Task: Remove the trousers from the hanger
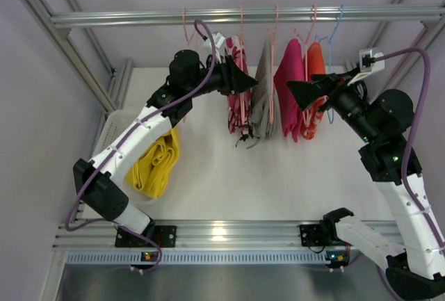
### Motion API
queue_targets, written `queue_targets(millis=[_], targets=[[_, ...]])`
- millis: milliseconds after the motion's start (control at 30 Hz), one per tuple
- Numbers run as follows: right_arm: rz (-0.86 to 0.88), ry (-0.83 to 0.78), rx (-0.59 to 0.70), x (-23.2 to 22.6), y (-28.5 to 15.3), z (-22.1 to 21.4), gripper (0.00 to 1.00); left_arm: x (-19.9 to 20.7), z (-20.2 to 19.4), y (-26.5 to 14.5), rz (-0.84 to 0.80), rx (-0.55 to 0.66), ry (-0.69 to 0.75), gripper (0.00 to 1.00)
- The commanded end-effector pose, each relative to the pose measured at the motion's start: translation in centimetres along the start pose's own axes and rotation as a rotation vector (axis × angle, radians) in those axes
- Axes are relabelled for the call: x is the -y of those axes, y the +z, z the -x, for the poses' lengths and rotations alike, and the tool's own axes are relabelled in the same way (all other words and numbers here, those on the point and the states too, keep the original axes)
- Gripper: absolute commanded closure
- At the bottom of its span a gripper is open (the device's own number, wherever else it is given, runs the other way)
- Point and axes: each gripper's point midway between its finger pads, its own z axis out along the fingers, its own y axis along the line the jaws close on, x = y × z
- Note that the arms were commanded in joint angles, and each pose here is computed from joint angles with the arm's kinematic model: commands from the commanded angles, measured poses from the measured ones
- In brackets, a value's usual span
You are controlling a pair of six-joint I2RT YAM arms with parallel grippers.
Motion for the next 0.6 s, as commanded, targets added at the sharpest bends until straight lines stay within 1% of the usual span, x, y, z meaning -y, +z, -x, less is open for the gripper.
queue_targets(millis=[0,33,67,167,200,367,433,567], targets=[[0.016,0.000,0.020,-0.3,-0.3,0.6,0.01,3.2,3.3,-0.3,-0.113,0.112,0.048,0.57],[0.018,0.001,0.021,-0.3,-0.3,0.7,0.01,3.5,3.3,-0.4,-0.123,0.115,0.050,0.60],[0.023,0.002,0.016,-0.4,-0.3,0.5,0.00,3.7,3.4,-0.4,-0.133,0.117,0.049,0.71],[0.039,0.010,0.007,-0.6,-0.2,0.3,0.01,4.3,3.8,-0.9,-0.151,0.129,0.040,0.95],[0.046,0.012,0.007,-0.8,-0.2,0.3,0.01,4.5,4.2,-1.0,-0.155,0.137,0.036,1.00],[0.078,0.022,-0.007,-1.2,-0.1,-0.1,0.00,6.1,7.0,-2.6,-0.167,0.198,0.064,1.00],[0.095,0.022,-0.005,-1.5,0.0,0.0,0.01,7.6,8.3,-3.6,-0.183,0.235,0.112,1.00],[0.116,0.021,-0.004,-2.0,0.2,0.4,0.00,9.4,10.3,-5.4,-0.184,0.299,0.137,1.00]])
